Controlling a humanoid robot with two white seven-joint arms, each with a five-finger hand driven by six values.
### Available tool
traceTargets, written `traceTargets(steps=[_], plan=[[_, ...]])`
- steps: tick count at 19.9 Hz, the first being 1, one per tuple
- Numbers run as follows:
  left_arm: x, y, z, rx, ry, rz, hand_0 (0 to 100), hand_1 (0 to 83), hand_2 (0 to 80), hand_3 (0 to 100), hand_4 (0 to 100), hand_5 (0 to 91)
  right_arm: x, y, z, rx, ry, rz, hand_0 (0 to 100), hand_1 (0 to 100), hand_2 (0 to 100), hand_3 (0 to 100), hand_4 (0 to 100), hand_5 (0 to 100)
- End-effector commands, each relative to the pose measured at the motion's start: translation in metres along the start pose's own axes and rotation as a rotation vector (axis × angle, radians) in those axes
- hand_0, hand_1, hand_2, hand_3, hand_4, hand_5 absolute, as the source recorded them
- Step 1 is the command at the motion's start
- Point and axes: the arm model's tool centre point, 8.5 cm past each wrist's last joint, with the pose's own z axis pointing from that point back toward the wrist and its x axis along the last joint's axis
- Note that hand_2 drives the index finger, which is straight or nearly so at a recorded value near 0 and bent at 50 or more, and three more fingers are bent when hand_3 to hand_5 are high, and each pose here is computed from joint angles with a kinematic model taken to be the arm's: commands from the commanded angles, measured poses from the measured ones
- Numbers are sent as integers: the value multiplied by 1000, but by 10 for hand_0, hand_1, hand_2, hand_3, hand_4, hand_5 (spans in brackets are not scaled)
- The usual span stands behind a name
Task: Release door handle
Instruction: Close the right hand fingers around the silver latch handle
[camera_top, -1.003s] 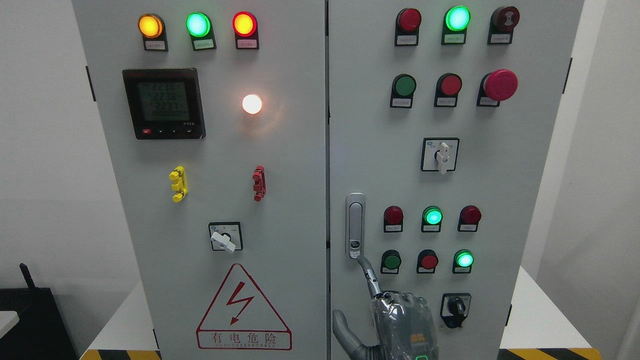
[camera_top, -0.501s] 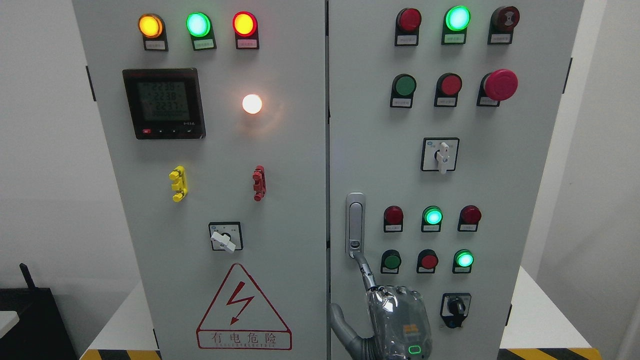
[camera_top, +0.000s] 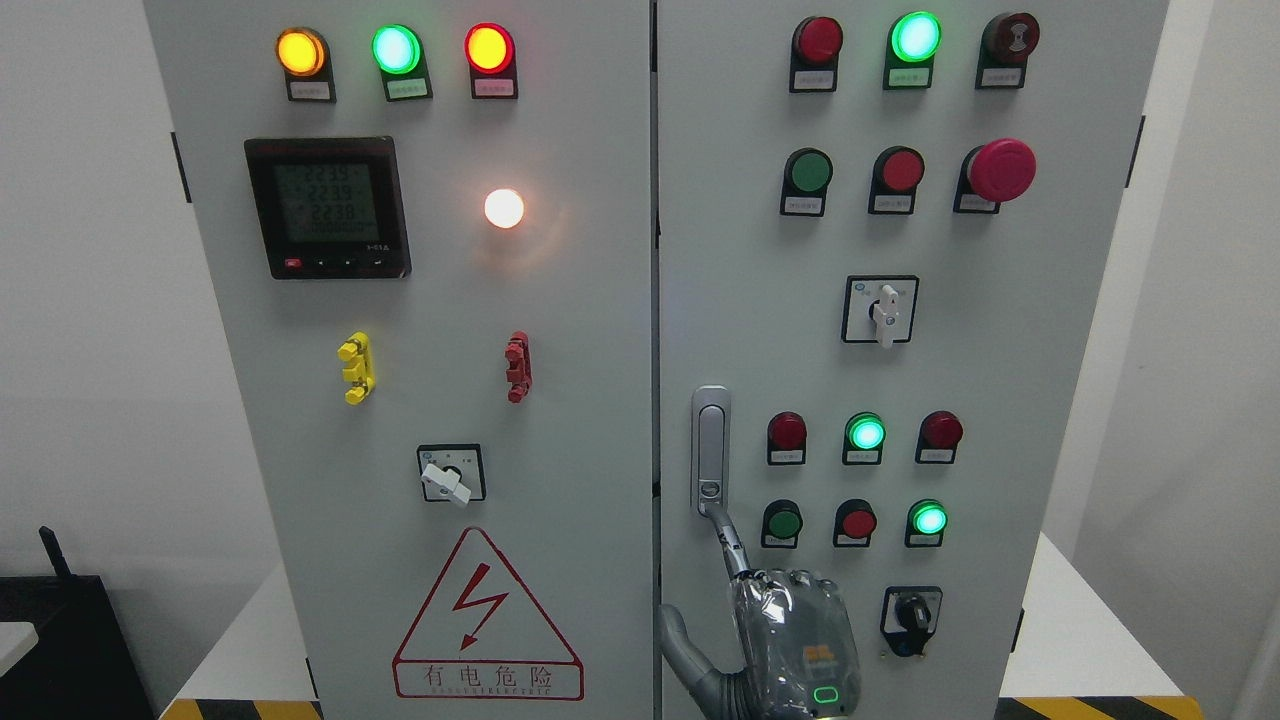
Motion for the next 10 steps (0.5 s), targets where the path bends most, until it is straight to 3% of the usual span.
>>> traceTargets(steps=[1,10], plan=[[-6,1,1,4,16,13,120,389,0,0,0,0,-2,3,1,9,6,2,413,165,0,1000,1000,975],[-6,1,1,4,14,13,120,389,0,0,0,0,-2,5,1,35,6,1,413,164,0,1000,1000,975]])
